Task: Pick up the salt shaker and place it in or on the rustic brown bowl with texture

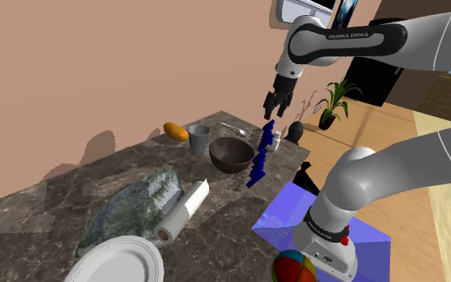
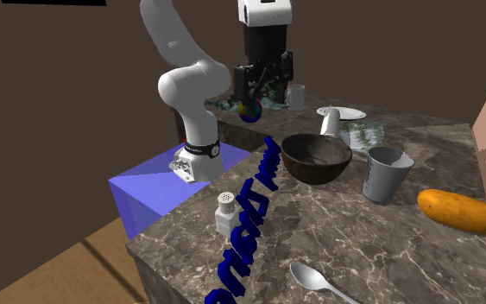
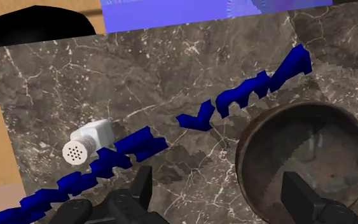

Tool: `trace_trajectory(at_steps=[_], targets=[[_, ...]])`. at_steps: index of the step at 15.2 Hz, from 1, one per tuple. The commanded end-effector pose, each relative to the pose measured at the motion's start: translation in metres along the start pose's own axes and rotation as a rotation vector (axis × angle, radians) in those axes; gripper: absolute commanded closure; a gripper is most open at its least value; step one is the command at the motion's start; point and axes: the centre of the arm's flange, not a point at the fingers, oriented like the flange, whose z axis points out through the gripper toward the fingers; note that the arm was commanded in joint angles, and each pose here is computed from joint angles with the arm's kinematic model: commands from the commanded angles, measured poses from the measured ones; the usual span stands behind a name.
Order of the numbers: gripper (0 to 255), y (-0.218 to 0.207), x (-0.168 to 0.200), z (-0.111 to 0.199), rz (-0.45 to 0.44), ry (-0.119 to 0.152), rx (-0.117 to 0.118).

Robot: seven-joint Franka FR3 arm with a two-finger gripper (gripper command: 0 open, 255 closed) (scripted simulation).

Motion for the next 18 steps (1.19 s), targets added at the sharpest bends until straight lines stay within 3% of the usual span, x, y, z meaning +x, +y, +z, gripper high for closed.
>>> trace_trajectory(at_steps=[1, 12, 18], targets=[[0, 0.024, 0.003, 0.011, 0.002, -0.001, -0.005], [0, 0.147, 0.029, 0.078, 0.016, -0.015, -0.027], [0, 0.154, 0.029, 0.107, 0.016, -0.016, -0.028]])
